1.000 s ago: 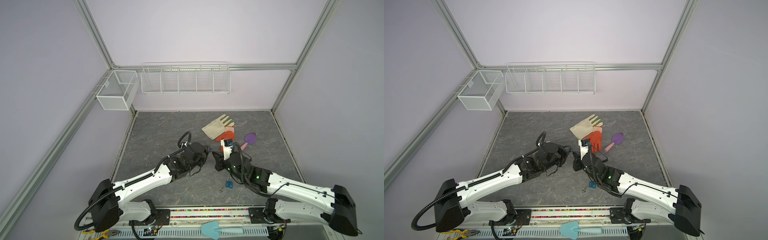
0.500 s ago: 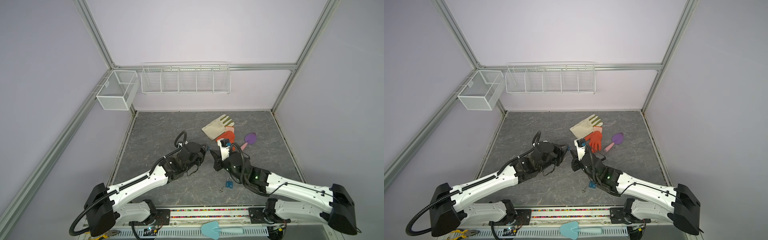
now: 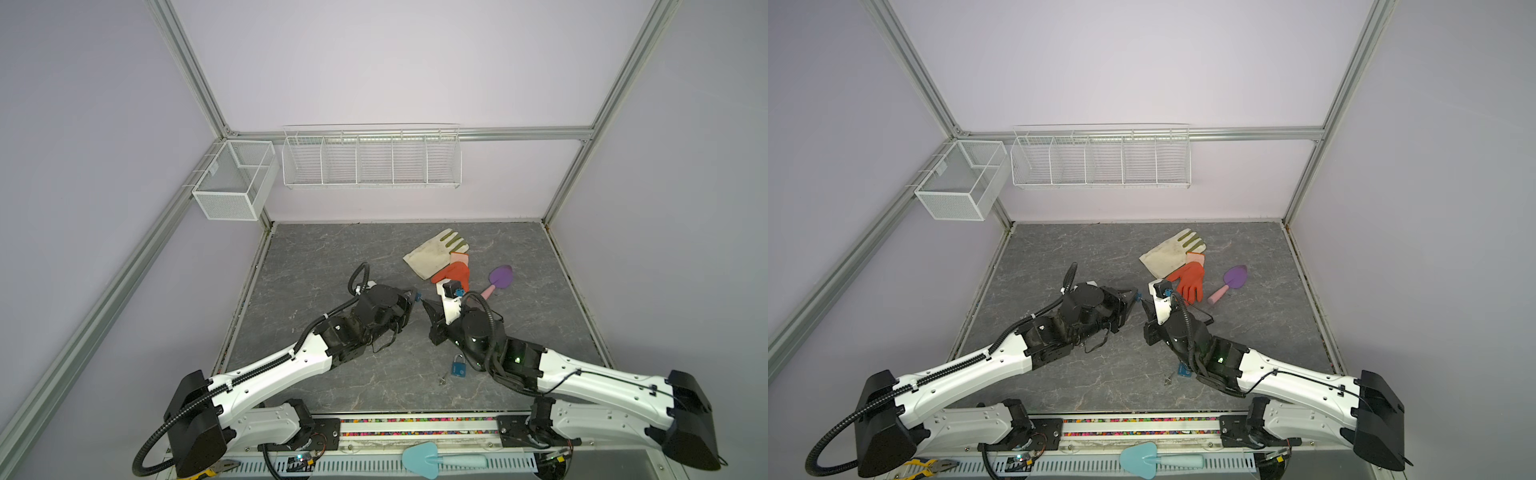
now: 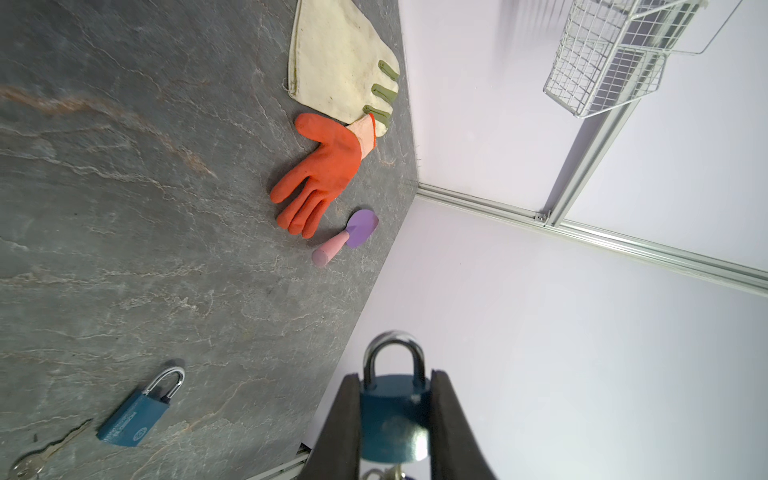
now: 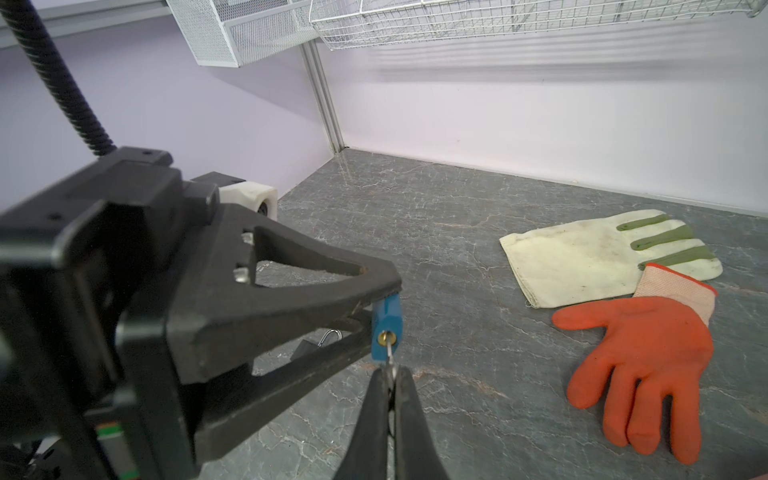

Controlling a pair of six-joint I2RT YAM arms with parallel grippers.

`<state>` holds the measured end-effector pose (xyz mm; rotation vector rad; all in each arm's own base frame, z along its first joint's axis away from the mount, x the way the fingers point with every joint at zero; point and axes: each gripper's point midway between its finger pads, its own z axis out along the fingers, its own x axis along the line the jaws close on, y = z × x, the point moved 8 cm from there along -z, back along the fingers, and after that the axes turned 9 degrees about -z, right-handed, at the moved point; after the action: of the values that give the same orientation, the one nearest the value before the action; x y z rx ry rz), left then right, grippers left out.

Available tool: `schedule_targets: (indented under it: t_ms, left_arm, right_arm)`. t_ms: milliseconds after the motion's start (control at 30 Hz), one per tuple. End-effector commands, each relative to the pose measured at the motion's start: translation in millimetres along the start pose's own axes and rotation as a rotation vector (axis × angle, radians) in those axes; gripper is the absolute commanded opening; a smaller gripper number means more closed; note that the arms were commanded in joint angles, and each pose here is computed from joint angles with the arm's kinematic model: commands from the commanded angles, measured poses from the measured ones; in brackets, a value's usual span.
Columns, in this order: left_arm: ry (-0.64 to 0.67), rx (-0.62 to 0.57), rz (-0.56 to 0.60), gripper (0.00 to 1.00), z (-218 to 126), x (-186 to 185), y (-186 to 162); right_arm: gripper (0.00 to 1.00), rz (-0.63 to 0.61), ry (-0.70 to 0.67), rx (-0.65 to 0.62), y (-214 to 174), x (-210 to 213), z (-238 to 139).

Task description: Unlock with the key

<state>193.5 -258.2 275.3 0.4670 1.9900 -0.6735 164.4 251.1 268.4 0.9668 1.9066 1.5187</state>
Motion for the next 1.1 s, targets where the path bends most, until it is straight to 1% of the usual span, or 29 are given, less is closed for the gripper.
schedule_targets:
  t_ms: [0,100,167,233,333,400,467,500,533,567,600,700,800,867,900,933,967,1033,1067]
  left_arm:
    - [-0.050,0.051,-0.047,0.00,-3,-11,-7]
    - [-0.062,0.072,-0.057,0.00,-4,-16,-10]
    - [-0.074,0.085,-0.046,0.00,-6,-22,-12]
    - [-0.071,0.088,-0.003,0.00,-7,-26,-15]
    - [-0.056,0.085,0.053,0.00,-7,-27,-16]
    - [-0.050,0.091,0.059,0.00,-4,-23,-16]
    - [-0.056,0.124,0.067,0.00,-1,-23,-20]
    - [-0.053,0.135,0.081,0.00,0,-24,-21]
    - [-0.041,0.140,0.089,0.00,1,-25,-23]
    - [-0.031,0.142,0.094,0.00,1,-24,-23]
    - [-0.036,0.146,0.095,0.00,1,-25,-24]
    - [-0.038,0.149,0.081,0.00,-2,-26,-23]
    - [-0.050,0.147,0.045,0.00,-6,-27,-22]
    - [-0.065,0.145,0.039,0.00,-10,-30,-22]
    - [-0.068,0.136,0.048,0.00,-12,-32,-21]
    - [-0.059,0.126,0.059,0.00,-13,-32,-21]
    - [-0.053,0.116,0.066,0.00,-13,-32,-19]
    - [-0.038,0.092,0.074,0.00,-13,-28,-16]
    - [-0.032,0.081,0.069,0.00,-12,-25,-14]
  right_arm:
    - [0.07,-0.041,0.071,-0.008,-1,18,5]
    - [0.06,-0.068,0.067,0.022,-4,23,13]
    - [0.06,-0.064,0.077,0.029,-3,27,17]
    - [0.06,-0.011,0.110,0.007,4,31,17]
    - [0.06,0.108,0.175,-0.024,20,36,13]
    - [0.06,0.197,0.192,-0.028,25,33,13]
    - [0.06,0.267,0.219,-0.037,28,29,12]
    - [0.06,0.276,0.224,-0.042,30,28,12]
    - [0.06,0.248,0.229,-0.040,32,30,11]
    - [0.06,0.176,0.221,-0.033,32,33,10]
    - [0.07,0.095,0.184,-0.028,32,36,9]
    - [0.07,-0.064,0.103,-0.038,25,38,7]
    - [0.06,-0.185,0.006,-0.030,19,33,9]
    - [0.07,-0.245,-0.021,-0.027,18,33,14]
    - [0.06,-0.256,-0.034,-0.023,20,33,15]
    - [0.06,-0.241,-0.033,-0.029,24,34,15]
    - [0.06,-0.214,-0.011,-0.042,29,35,14]
    - [0.06,-0.120,0.064,-0.077,37,35,10]
    - [0.06,-0.085,0.077,-0.084,40,35,9]
